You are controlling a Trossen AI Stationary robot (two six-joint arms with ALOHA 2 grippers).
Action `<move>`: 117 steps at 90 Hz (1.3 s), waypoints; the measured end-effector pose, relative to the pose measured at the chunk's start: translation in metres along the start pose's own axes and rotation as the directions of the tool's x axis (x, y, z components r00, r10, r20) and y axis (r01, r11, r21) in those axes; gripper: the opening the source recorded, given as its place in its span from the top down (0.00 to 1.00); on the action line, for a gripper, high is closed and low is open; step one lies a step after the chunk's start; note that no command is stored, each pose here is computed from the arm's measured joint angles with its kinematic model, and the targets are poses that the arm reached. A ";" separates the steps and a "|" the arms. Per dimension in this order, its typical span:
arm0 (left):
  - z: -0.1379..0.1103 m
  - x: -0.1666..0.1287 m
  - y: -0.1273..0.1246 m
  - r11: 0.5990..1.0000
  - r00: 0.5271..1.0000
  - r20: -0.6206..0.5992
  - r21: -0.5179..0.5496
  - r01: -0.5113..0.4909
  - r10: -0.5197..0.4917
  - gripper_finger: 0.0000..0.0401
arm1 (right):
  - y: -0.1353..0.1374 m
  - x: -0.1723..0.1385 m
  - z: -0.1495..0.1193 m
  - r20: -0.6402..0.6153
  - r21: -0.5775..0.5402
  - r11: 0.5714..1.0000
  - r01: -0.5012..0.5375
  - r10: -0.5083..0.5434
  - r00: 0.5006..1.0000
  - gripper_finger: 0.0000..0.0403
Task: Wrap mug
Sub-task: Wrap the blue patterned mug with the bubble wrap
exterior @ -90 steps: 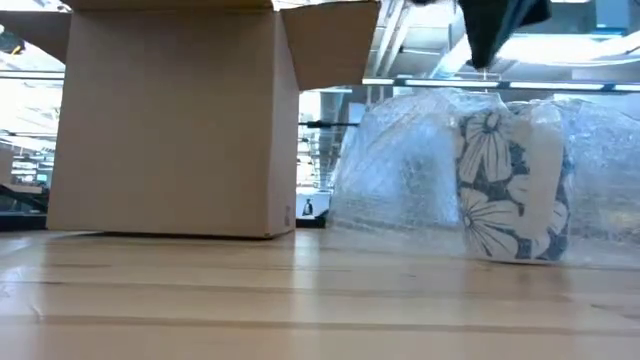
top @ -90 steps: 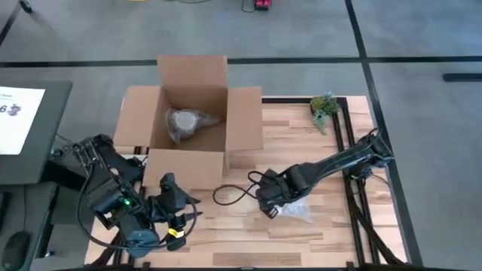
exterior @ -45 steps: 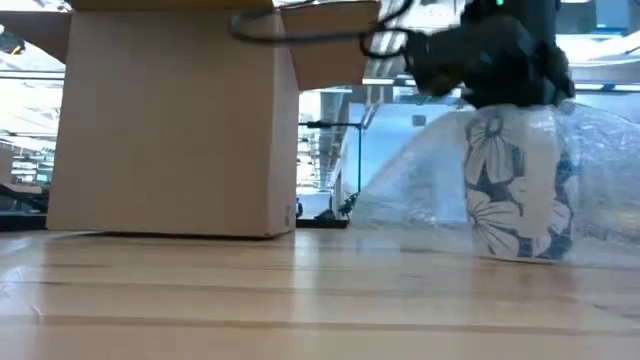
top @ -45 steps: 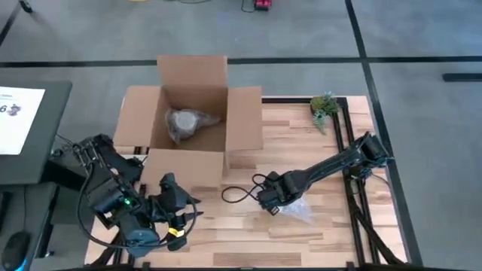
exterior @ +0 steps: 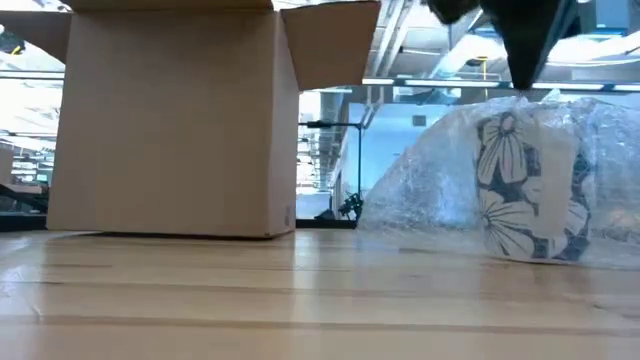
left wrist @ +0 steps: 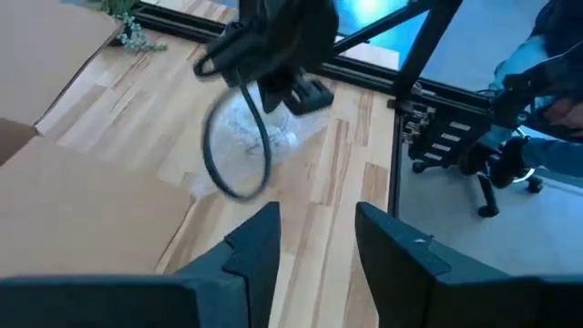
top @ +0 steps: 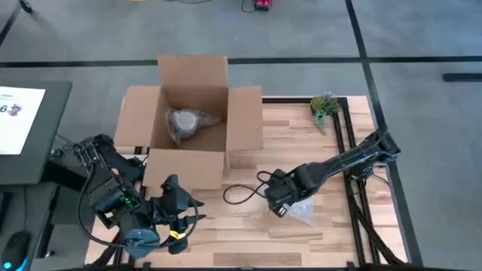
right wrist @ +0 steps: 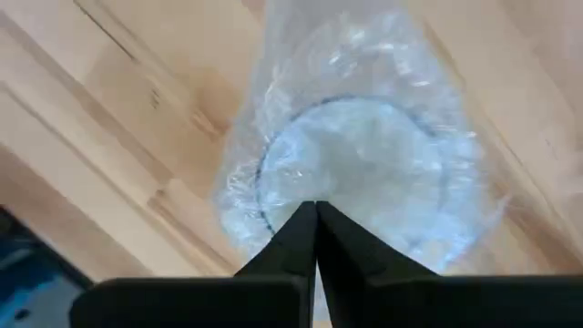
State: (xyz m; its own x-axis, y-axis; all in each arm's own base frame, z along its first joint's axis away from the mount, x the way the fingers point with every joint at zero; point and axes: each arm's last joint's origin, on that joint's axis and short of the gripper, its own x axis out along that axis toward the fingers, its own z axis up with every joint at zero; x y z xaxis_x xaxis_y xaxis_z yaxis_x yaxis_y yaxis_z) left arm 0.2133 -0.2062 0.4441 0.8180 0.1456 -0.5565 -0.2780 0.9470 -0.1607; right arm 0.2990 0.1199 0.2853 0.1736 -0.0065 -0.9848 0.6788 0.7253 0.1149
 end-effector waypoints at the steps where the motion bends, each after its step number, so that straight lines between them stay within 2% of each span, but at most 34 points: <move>1: 0.000 0.000 0.000 1.000 1.000 0.000 0.000 -0.001 0.001 0.69 | 0.000 -0.002 0.000 0.009 0.003 1.000 -0.003 0.003 1.000 1.00; 14: 0.001 0.001 0.001 1.000 1.000 0.002 -0.001 -0.005 0.005 0.69 | -0.003 -0.020 0.000 0.150 0.015 0.998 -0.055 0.052 0.987 1.00; 24: 0.001 0.002 0.001 1.000 1.000 0.002 -0.001 -0.006 0.006 0.69 | -0.002 -0.017 0.007 0.193 0.004 0.995 -0.100 0.097 0.976 1.00; 31: 0.002 0.003 0.002 1.000 1.000 0.003 -0.004 -0.011 0.011 0.69 | -0.007 -0.001 0.010 0.182 0.008 0.997 -0.071 0.068 0.981 1.00; 43: 0.003 0.003 0.002 1.000 1.000 0.003 -0.006 -0.013 0.013 0.69 | -0.020 0.039 0.008 0.095 0.057 0.998 -0.002 -0.004 0.995 1.00; 51: 0.003 0.004 0.003 1.000 1.000 0.004 -0.008 -0.015 0.015 0.69 | -0.024 0.056 0.004 0.084 0.079 0.996 -0.029 0.023 0.996 1.00; 60: 0.004 0.004 0.003 1.000 1.000 0.006 -0.020 -0.014 0.014 0.69 | -0.030 0.072 -0.002 0.062 0.108 0.994 -0.010 0.003 0.998 1.00; 75: 0.006 0.006 0.003 0.999 1.000 0.013 -0.030 -0.010 0.011 0.69 | -0.033 0.085 -0.007 0.057 0.117 0.992 -0.038 0.032 0.998 1.00; 92: 0.007 0.007 0.003 0.999 1.000 0.016 -0.032 -0.014 0.014 0.69 | -0.029 0.076 -0.005 0.002 0.059 0.996 -0.064 0.064 0.998 1.00; 117: 0.007 0.007 0.003 0.999 1.000 0.018 -0.039 -0.012 0.013 0.69 | -0.018 0.010 0.001 -0.032 0.023 1.000 -0.019 0.020 0.999 1.00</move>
State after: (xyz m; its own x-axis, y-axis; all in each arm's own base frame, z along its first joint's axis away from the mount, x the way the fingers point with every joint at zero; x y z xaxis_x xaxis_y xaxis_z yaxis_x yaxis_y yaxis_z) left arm 0.2218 -0.2000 0.4456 0.8232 0.1628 -0.5440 -0.3072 0.9334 -0.1856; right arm 0.2895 0.1060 0.2738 0.1645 0.0300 -0.9859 0.6916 0.7092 0.1370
